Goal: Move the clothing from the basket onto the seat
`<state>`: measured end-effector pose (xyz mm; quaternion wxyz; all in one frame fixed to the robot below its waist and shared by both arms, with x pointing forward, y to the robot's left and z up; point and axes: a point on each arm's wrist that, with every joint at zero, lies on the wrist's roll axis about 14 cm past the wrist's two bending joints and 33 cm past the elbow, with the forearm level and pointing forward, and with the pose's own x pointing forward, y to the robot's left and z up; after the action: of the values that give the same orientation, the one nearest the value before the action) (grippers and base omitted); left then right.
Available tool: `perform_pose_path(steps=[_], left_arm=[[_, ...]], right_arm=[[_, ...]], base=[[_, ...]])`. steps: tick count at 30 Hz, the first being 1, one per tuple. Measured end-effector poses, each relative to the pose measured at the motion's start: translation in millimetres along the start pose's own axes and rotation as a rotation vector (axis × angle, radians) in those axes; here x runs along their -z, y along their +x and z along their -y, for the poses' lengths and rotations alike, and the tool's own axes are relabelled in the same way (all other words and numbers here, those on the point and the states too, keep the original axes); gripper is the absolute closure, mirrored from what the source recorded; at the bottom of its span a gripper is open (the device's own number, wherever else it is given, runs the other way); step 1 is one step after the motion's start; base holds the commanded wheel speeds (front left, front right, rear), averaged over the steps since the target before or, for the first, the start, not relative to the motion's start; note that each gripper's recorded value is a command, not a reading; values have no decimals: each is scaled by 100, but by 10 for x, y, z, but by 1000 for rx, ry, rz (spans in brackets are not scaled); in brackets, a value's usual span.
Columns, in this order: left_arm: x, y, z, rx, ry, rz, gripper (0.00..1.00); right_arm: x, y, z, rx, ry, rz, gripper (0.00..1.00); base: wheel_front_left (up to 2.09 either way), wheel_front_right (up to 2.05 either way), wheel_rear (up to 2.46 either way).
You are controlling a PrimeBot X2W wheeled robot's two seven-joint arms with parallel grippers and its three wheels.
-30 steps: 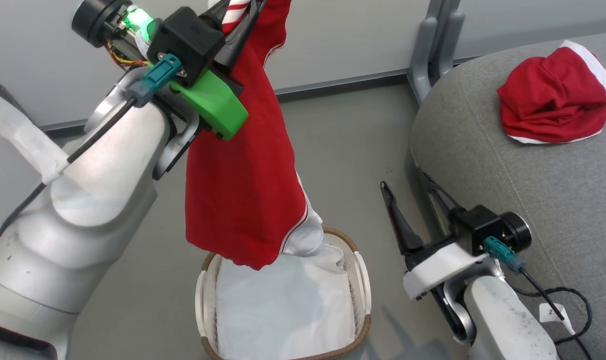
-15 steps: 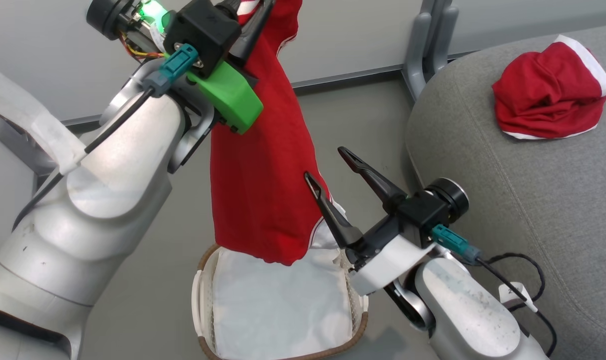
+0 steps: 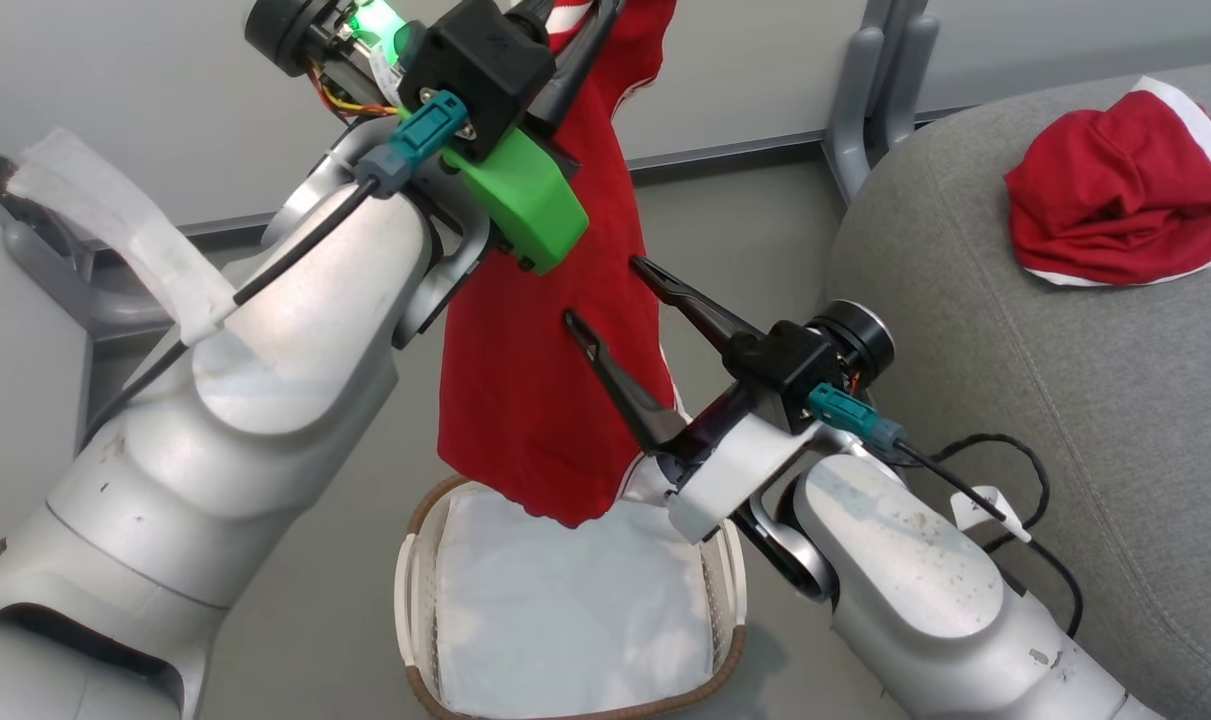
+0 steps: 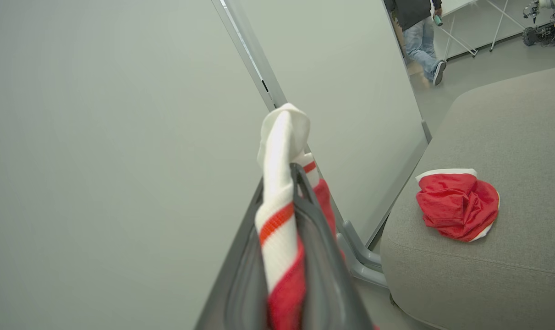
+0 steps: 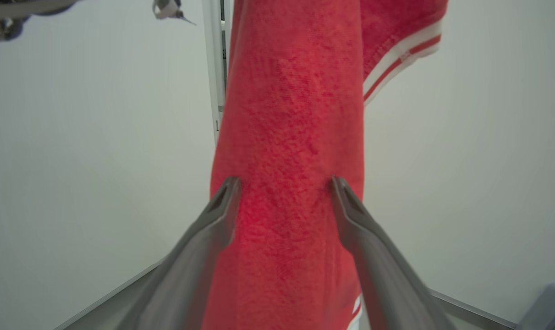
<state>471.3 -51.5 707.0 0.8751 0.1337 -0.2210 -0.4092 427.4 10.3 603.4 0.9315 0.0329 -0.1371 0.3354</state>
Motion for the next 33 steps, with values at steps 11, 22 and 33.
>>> perform_pose_path(steps=[11,22,33], left_arm=[[-255,16,228,52,-2,70,100],[-498,-31,353,77,-1,114,100],[-369,-173,177,14,-7,64,100]], right_arm=[[160,83,46,-11,-36,-69,0],[218,169,-75,-61,-61,-103,83],[172,209,-111,-74,-69,-95,100]], base=[[0,0,0],[0,0,0],[0,0,0]])
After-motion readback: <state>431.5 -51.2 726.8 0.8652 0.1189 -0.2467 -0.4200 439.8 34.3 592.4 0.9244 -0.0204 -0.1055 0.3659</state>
